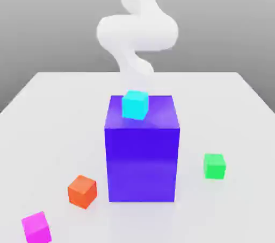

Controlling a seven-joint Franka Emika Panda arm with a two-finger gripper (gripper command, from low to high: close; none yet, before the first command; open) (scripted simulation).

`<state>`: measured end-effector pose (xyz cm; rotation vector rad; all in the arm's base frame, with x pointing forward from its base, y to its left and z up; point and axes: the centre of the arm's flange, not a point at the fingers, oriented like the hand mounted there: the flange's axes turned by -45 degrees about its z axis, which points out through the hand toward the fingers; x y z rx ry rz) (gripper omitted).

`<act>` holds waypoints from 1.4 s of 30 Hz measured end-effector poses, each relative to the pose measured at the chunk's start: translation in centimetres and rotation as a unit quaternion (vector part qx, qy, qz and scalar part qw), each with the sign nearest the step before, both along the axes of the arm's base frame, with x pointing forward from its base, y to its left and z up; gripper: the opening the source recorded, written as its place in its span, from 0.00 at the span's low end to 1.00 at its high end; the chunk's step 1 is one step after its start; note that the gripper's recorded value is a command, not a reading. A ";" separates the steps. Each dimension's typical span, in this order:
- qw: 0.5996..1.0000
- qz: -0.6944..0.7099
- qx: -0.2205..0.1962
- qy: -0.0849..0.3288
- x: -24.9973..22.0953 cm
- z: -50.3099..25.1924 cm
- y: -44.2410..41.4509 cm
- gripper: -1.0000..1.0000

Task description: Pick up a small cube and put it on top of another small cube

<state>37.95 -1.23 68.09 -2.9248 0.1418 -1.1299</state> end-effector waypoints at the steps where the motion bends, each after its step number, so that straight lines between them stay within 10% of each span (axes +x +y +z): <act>1: 1.000 -0.016 0.006 0.013 1.3 -1.4 -0.6 0.50; 16: 0.949 -0.237 0.096 0.186 12.7 -24.9 -11.8 0.50; 33: 0.833 -0.420 0.176 0.314 10.1 -54.3 -20.6 0.50; 34: 0.833 -0.421 0.176 0.314 10.0 -55.1 -20.6 0.00; 42: 0.833 -0.421 0.177 0.313 10.1 -54.0 -20.6 0.00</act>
